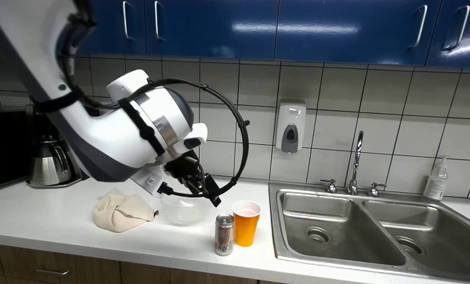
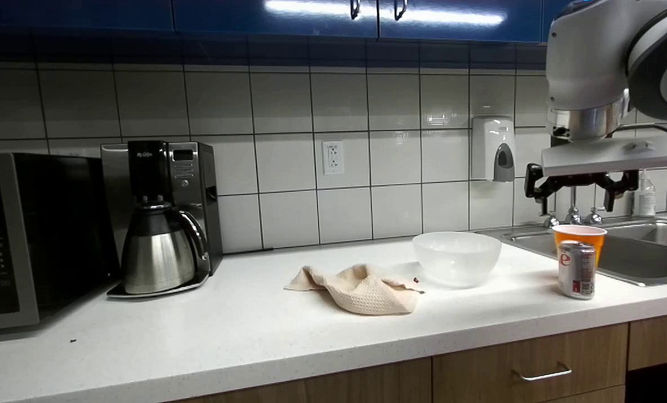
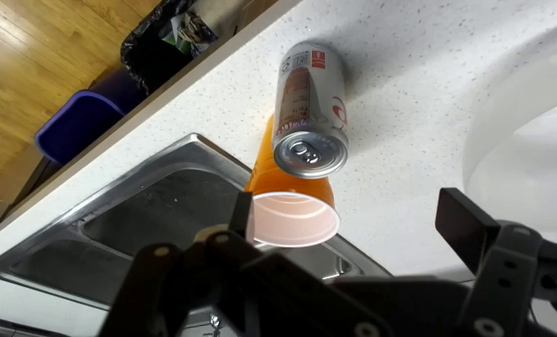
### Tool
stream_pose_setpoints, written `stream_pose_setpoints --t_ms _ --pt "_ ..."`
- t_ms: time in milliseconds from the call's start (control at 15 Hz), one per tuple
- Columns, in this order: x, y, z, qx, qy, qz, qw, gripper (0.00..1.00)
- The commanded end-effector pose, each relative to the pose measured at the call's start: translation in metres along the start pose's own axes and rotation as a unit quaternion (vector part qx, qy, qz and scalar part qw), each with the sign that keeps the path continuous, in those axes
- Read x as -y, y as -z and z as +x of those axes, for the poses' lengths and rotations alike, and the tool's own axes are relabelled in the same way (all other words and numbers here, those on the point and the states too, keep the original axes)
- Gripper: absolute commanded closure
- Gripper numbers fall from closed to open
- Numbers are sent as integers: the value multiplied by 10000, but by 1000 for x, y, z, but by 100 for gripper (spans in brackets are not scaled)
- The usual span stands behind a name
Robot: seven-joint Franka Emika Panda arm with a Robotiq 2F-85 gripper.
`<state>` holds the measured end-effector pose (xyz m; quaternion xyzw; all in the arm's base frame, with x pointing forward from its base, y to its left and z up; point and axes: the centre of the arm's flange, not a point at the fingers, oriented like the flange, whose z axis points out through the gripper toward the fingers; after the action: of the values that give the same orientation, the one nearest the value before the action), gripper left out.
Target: Bring the can closer to the cup
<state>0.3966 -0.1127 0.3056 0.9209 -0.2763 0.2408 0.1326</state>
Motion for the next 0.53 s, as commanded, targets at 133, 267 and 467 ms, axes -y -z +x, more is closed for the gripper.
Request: stream_pose_setpoints --t_ms 133,267,467 --pt "-8 104 -29 217 443 104 9987 0" --pt "-3 121 -25 330 516 148 9980 0" --pt "4 145 -30 622 686 128 9956 0"
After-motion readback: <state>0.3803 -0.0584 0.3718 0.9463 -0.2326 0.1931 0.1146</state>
